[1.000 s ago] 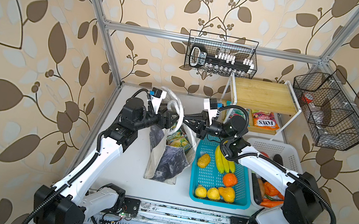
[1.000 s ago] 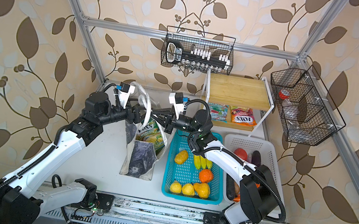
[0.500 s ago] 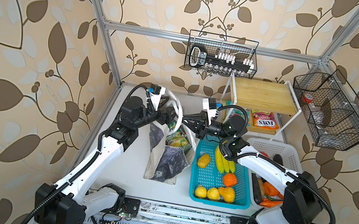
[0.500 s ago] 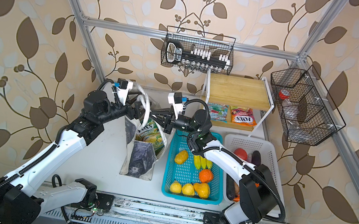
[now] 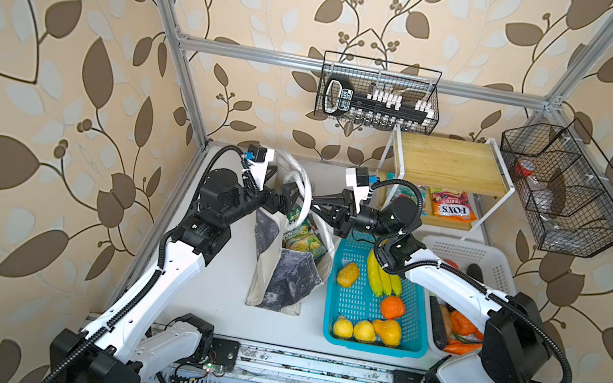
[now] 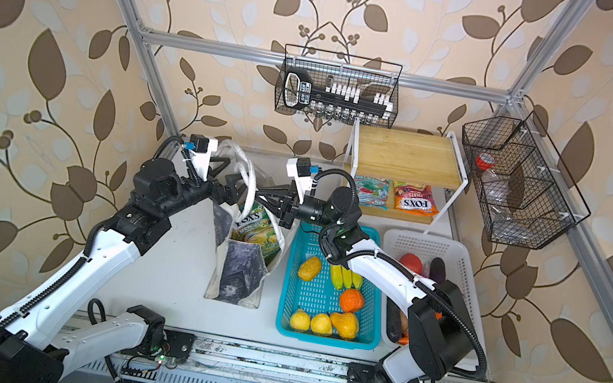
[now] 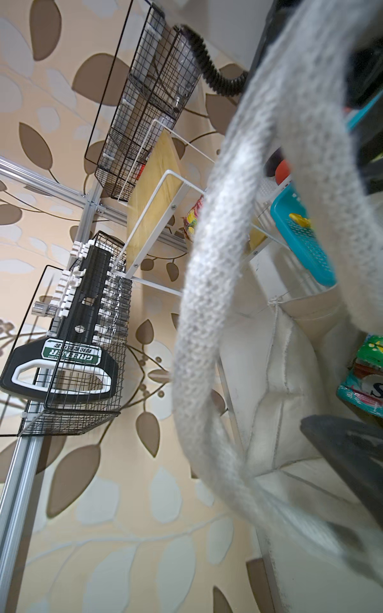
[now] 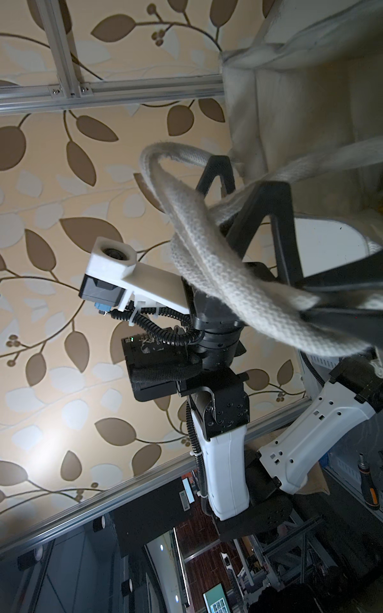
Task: Place the food into the grocery bag and tie it
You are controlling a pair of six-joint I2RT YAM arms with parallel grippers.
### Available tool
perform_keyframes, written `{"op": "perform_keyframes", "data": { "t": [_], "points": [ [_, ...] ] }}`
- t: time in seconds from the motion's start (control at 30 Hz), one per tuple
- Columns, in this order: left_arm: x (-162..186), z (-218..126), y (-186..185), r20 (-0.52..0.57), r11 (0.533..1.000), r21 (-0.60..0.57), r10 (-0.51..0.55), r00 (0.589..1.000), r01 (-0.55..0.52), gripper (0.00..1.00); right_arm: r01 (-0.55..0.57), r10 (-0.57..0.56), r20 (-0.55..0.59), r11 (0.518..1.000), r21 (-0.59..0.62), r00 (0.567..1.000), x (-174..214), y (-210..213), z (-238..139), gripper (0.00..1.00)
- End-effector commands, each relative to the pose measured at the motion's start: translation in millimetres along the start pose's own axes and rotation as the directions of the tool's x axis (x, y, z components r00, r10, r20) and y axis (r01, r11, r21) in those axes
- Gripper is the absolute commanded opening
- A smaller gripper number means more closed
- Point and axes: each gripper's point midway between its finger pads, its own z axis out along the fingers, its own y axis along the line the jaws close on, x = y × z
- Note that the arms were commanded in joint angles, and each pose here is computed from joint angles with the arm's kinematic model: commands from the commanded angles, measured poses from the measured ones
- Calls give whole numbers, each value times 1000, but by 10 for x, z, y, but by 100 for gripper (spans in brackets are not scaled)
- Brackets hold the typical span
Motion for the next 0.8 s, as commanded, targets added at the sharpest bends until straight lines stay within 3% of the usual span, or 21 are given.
{"op": "perform_keyframes", "data": {
  "t": [0.0,0.1,0.13,0.17,0.2,0.23,0.7,0.77],
  "points": [
    [-120,-84,-80,41,999,20,26,999,-27,98,69,-66,51,997,-47,996,-258,155,42,0],
    [-111,-80,-86,37,999,24,30,999,-31,97,74,-72,49,996,-45,996,-270,159,46,0],
    [-105,-72,-84,37,999,26,33,999,-34,86,75,-73,49,996,-45,996,-266,161,47,0],
    [-98,-56,-94,35,999,35,39,999,-40,60,76,-74,49,996,-46,996,-269,164,49,0],
    [-103,-36,-102,34,998,44,35,999,-36,26,75,-73,49,996,-45,996,-267,163,48,0],
    [-109,-26,-106,33,998,47,32,999,-33,1,76,-74,50,996,-45,996,-270,163,49,0],
    [-177,126,-154,47,994,106,25,999,-29,0,76,-74,32,996,-56,997,-205,193,102,0],
    [-194,161,-155,48,993,112,24,999,-29,4,75,-74,31,996,-57,997,-204,192,102,0]
  ]
}}
